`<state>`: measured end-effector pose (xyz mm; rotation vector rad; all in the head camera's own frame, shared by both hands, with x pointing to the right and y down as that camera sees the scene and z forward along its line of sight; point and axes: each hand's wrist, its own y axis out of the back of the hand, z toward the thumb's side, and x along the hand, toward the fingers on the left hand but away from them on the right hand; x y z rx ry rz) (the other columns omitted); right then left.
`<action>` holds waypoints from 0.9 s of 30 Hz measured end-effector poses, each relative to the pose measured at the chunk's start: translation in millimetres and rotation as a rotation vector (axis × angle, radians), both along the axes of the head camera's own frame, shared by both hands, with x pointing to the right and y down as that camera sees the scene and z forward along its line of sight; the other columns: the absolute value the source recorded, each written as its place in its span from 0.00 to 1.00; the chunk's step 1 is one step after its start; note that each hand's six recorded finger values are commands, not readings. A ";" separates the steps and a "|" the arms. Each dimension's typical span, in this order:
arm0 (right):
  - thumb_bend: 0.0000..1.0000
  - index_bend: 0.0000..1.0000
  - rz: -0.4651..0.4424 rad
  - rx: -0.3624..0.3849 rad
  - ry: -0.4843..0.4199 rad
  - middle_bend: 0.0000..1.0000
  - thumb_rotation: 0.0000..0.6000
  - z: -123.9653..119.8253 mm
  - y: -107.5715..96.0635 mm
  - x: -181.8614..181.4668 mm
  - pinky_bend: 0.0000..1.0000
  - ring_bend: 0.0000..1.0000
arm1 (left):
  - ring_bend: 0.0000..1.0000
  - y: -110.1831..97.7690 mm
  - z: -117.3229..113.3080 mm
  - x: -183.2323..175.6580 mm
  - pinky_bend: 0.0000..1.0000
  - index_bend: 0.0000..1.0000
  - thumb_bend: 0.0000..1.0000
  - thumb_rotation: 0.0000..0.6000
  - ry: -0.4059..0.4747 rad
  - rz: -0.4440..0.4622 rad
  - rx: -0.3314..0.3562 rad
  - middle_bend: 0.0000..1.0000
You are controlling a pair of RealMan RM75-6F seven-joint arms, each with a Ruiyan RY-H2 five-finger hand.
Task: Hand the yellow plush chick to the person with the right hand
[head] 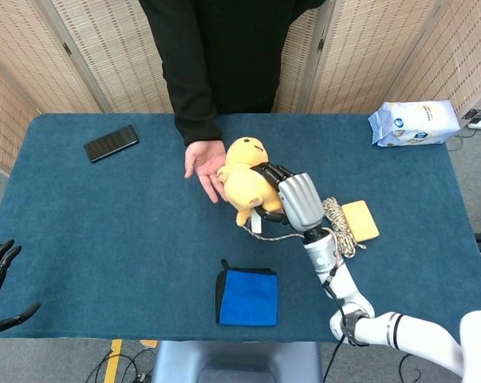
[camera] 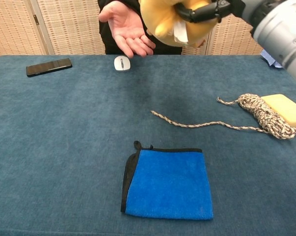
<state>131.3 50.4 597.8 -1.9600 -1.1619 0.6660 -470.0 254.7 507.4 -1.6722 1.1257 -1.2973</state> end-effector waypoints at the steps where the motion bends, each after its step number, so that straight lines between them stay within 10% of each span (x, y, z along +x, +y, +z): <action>1: 0.54 0.55 -0.003 -0.004 0.000 0.58 1.00 1.1 -3.1 -5.9 0.80 0.61 | 0.07 -0.5 0.6 -0.5 0.16 0.00 0.20 1.00 0.001 -0.001 -0.003 0.07; 6: 0.45 0.52 -0.028 -0.034 0.019 0.48 1.00 16.1 -15.1 -38.0 0.74 0.54 | 0.07 -3.4 3.5 -3.8 0.16 0.00 0.20 1.00 0.005 -0.004 -0.017 0.07; 14: 0.30 0.03 -0.089 -0.111 0.038 0.13 1.00 29.3 -9.7 -52.4 0.42 0.25 | 0.07 -2.9 2.1 -6.2 0.16 0.00 0.20 1.00 0.003 -0.007 -0.014 0.07; 27: 0.25 0.00 -0.117 -0.023 0.132 0.02 1.00 -33.2 25.5 30.1 0.30 0.13 | 0.07 -1.6 7.0 1.0 0.16 0.00 0.20 1.00 -0.038 0.013 -0.011 0.07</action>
